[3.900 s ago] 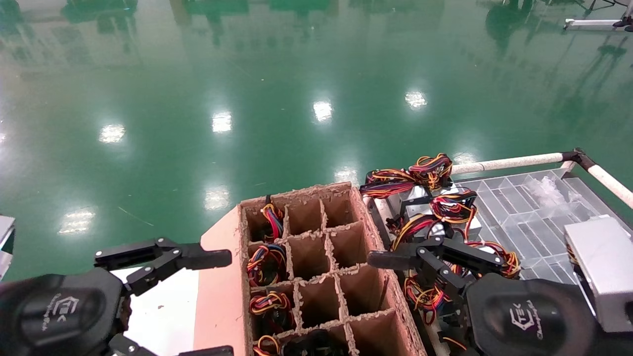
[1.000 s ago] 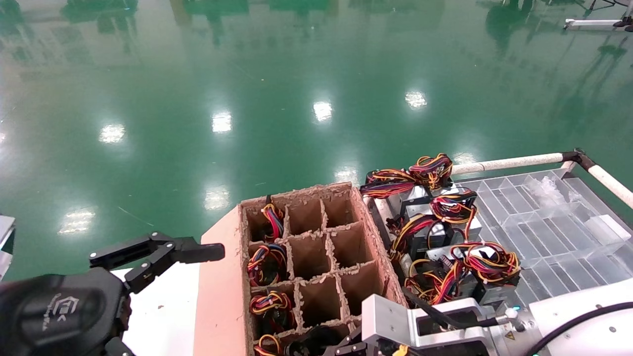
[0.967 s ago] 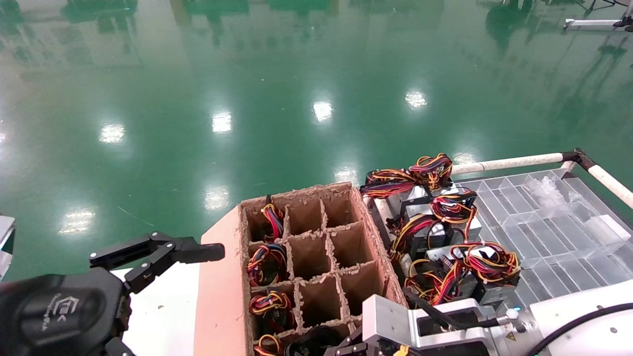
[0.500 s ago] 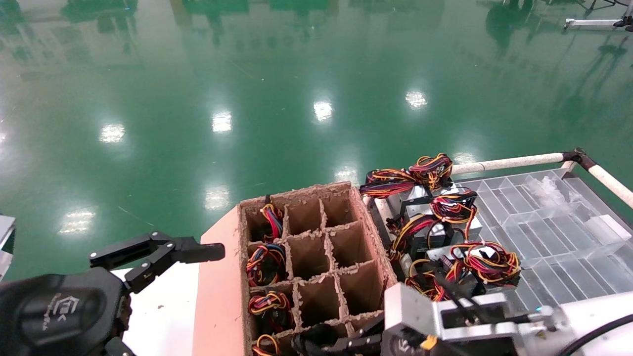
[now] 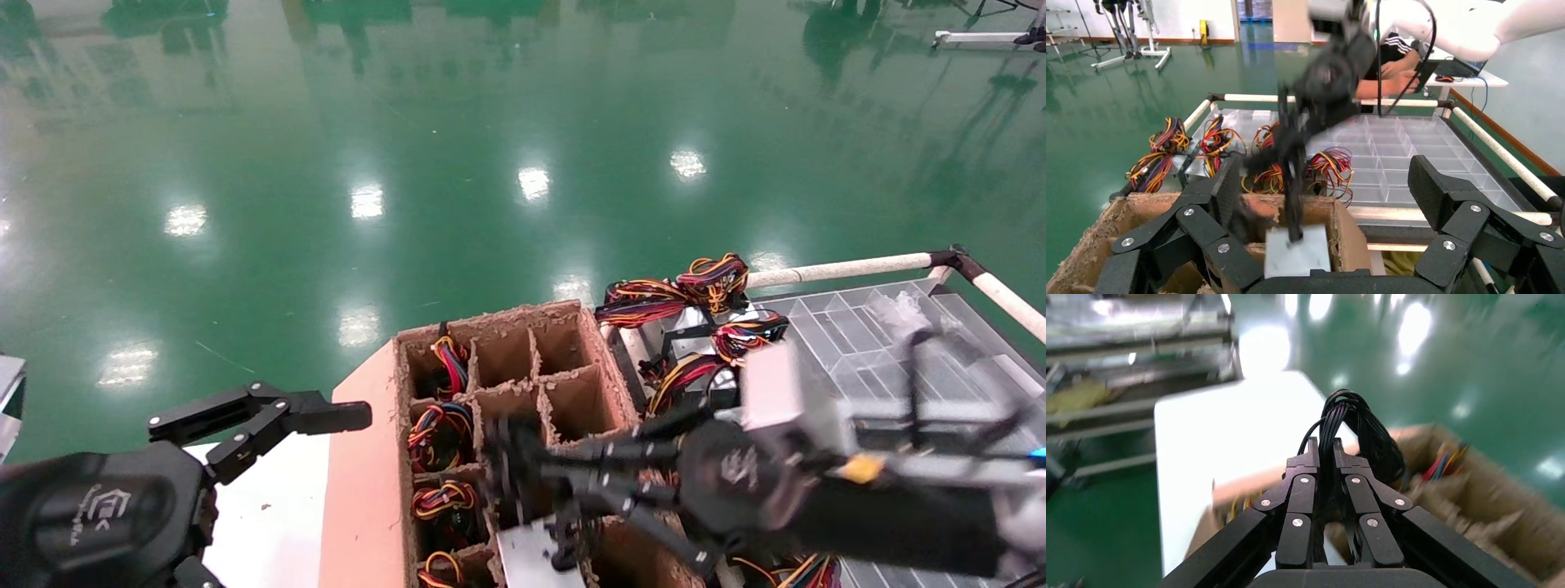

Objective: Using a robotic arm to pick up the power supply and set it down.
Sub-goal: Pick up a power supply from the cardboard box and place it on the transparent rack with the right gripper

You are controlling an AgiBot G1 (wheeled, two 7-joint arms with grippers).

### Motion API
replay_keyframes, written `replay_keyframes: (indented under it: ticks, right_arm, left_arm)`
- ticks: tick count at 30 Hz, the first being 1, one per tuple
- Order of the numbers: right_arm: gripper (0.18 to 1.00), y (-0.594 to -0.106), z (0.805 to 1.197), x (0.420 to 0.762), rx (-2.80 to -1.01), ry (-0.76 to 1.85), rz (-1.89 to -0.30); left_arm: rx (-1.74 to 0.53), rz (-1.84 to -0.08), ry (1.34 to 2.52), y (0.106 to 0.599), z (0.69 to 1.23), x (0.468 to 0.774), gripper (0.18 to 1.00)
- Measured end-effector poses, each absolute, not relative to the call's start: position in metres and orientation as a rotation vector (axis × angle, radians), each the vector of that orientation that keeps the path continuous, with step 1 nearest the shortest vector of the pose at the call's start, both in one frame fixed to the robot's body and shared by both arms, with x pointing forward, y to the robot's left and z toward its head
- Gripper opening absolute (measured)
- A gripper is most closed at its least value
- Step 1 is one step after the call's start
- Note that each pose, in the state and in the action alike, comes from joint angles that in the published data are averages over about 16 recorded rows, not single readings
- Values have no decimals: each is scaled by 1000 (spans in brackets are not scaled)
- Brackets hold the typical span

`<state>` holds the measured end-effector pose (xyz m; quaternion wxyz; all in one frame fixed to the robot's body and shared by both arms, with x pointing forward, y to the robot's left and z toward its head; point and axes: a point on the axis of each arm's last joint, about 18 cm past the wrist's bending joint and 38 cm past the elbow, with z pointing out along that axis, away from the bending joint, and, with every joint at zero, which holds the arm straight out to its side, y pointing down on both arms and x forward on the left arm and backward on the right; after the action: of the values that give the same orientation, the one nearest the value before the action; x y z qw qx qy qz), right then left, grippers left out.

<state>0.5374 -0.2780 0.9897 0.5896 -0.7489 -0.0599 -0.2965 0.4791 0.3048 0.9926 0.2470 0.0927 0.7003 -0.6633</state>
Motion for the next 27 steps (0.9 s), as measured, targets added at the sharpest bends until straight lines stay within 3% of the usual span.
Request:
replay_keyframes:
  ticks: [16,27]
  right_arm:
    - [214,-343,1100,459,-1457,-223,-981]
    - [213,-426,1127,406,-1445,-93,-1218]
  left_arm:
    - [253,-1809,1910,305,993,479,1001]
    - [253,-1809,1910,305,993,479,1001]
